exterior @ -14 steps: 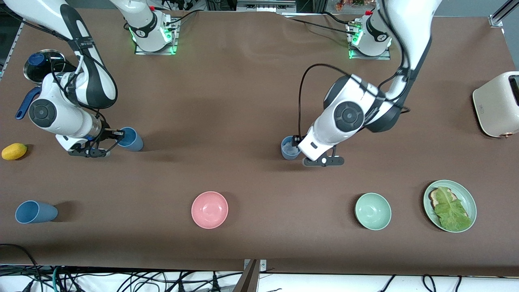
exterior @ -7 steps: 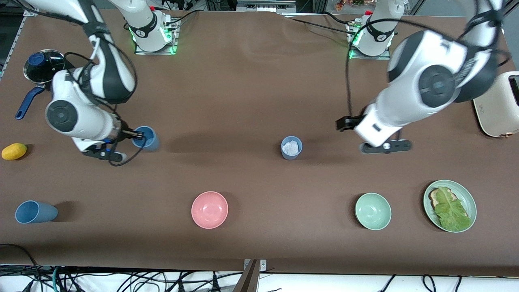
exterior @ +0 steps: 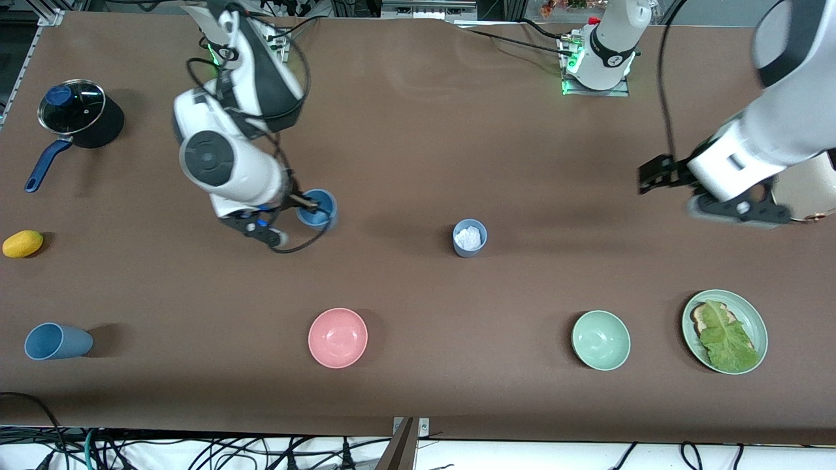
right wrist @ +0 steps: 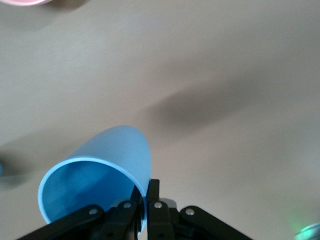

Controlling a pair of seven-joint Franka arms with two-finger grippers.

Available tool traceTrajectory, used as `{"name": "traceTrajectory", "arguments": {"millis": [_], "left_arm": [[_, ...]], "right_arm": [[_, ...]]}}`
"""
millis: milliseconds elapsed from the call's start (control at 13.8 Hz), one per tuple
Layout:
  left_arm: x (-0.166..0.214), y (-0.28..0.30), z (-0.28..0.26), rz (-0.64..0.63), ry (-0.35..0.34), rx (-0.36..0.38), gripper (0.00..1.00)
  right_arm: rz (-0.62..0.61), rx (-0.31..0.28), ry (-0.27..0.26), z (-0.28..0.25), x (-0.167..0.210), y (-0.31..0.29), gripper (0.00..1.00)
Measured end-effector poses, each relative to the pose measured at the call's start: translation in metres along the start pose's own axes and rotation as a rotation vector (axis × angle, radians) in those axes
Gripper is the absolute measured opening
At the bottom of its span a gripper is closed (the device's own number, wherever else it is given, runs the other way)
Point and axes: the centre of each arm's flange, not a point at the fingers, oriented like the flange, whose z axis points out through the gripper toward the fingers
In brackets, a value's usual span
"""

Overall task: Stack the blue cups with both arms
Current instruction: 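Move the right gripper's cup toward center while the left gripper retracts, then lower the held blue cup into the tissue cup with the right gripper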

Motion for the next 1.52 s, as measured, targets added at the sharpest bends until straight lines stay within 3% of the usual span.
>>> {"name": "traceTrajectory", "arguments": {"millis": [218, 508, 798, 1160, 1523], "left_arm": [[-0.038, -0.019, -0.013, -0.019, 0.013, 0.002, 1.0], [-0.046, -0.017, -0.007, -0.004, 0.01, 0.06, 1.0], [-0.045, -0.004, -0.005, 0.021, 0.009, 0.074, 1.0], [-0.042, -0.011, -0.004, 0.01, 0.007, 0.072, 1.0], [-0.042, -0.011, -0.005, 0.01, 0.008, 0.072, 1.0]], "right_arm": [[0.106, 0.016, 0.008, 0.012, -0.048, -0.067, 0.06], [0.204, 0.086, 0.023, 0.018, -0.091, -0.138, 0.06], [0.26, 0.227, 0.015, 0.017, -0.103, -0.174, 0.06], [0.275, 0.329, -0.008, 0.024, -0.111, -0.191, 0.06], [0.279, 0.331, -0.022, 0.042, -0.115, -0.198, 0.06]]}}
